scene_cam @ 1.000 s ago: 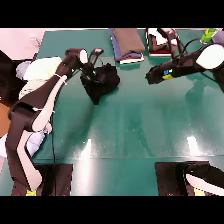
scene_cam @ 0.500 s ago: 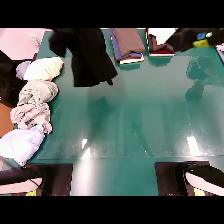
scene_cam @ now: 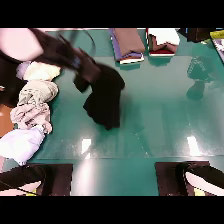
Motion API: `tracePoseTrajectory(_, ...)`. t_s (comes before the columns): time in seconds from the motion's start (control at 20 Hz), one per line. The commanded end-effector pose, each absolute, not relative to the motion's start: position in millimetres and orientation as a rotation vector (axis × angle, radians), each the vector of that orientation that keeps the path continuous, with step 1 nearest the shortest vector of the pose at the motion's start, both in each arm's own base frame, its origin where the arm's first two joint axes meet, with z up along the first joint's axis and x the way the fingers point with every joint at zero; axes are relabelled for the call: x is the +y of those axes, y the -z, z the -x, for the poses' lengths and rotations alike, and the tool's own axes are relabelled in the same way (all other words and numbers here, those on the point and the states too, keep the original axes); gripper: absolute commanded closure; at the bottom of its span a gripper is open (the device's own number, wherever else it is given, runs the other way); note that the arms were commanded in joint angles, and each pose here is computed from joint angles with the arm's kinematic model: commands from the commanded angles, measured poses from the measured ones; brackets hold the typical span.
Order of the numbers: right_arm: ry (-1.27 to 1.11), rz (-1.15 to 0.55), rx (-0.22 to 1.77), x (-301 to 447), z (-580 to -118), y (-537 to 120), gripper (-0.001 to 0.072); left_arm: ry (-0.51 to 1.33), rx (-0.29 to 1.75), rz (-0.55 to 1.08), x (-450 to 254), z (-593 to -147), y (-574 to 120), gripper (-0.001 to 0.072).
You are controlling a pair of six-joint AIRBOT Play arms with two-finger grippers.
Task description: Fold the shirts.
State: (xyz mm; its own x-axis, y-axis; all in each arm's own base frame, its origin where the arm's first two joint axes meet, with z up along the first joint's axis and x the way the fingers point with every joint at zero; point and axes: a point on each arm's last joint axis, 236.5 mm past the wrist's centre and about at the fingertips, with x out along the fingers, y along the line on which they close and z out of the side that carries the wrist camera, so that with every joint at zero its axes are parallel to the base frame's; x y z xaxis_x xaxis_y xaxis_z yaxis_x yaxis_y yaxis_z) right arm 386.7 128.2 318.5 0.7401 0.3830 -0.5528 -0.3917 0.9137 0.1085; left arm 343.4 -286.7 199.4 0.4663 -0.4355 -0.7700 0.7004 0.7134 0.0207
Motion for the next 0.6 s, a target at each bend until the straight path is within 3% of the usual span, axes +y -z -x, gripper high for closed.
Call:
tracePoseTrajectory(0.0,-0.422,0.009,0.639,127,-382,-303,0.0690,0.798,0.986,-0.374,-314,-325,-116,0.0240)
tracePoseTrajectory(0.15,-0.424,0.010,0.663,127,-380,-295,0.0690,0.645,0.968,-0.447,-270,-356,-124,0.0210)
tracePoseTrajectory(0.3,-0.425,0.010,0.667,127,-380,-294,0.0690,0.414,1.041,-0.325,-188,-388,-129,0.0209)
tracePoseTrajectory(0.55,-0.425,0.010,0.668,127,-380,-294,0.0689,0.366,1.265,-0.181,-159,-372,-28,0.0209)
